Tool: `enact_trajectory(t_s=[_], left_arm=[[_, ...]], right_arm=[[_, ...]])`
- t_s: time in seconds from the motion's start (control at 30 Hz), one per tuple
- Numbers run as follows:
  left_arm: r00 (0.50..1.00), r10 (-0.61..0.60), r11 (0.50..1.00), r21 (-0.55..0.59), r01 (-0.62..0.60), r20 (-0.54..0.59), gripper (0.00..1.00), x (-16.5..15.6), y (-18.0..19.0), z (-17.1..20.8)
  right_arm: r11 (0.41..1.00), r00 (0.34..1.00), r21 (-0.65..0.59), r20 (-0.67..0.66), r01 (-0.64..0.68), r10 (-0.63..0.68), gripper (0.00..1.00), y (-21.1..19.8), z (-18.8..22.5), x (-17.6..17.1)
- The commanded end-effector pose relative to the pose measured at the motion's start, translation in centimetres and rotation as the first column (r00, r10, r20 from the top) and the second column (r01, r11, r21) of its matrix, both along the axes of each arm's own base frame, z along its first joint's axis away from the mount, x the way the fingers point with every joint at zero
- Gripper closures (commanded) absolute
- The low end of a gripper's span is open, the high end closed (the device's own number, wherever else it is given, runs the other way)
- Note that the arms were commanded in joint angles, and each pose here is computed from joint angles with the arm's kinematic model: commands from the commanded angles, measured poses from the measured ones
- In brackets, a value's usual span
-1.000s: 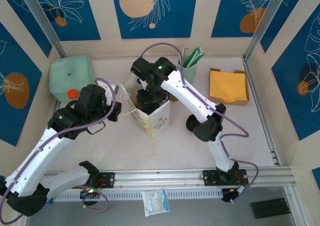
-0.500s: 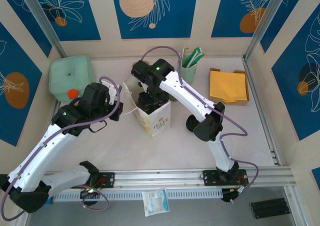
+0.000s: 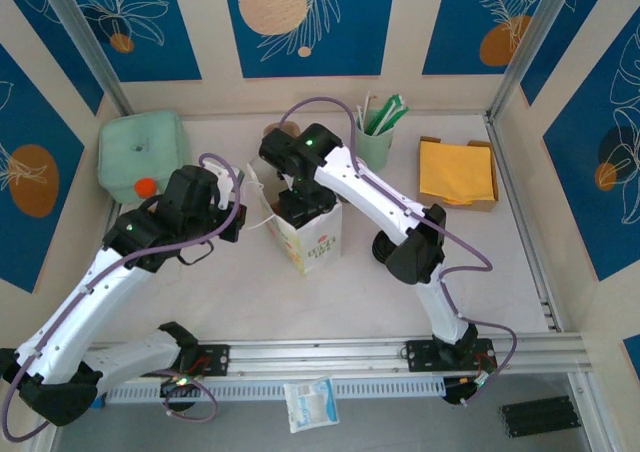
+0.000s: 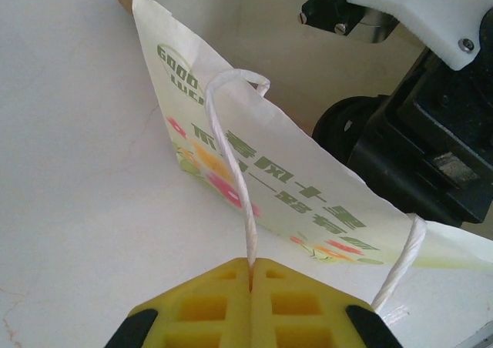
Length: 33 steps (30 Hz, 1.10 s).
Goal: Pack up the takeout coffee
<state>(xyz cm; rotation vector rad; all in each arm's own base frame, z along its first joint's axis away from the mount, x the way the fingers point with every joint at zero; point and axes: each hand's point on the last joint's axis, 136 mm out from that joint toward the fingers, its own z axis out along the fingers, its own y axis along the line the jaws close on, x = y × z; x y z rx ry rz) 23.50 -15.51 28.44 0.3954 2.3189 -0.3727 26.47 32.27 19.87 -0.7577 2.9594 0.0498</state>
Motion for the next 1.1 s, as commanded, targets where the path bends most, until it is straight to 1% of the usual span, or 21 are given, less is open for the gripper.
enact_trajectory(t_s=[0.0,0.37,1.07], left_arm=[[1.0,-0.006,1.0,0.003,0.006,0.007,1.0,0.0,0.2,0.4],[1.0,-0.006,1.0,0.003,0.006,0.004,1.0,0.0,0.1,0.4],[1.0,-0.007,1.0,-0.001,0.007,-0.009,1.0,0.1,-0.1,0.2]], right_arm=[[0.988,0.994,-0.151,-0.11,-0.026,0.009,0.45,-2.7,-1.1,-2.5],[0.985,0.994,-0.172,-0.111,-0.029,0.01,0.45,-2.9,-1.6,-2.3],[0.981,0.996,-0.194,-0.088,-0.032,0.015,0.45,-3.9,-1.1,-2.1]])
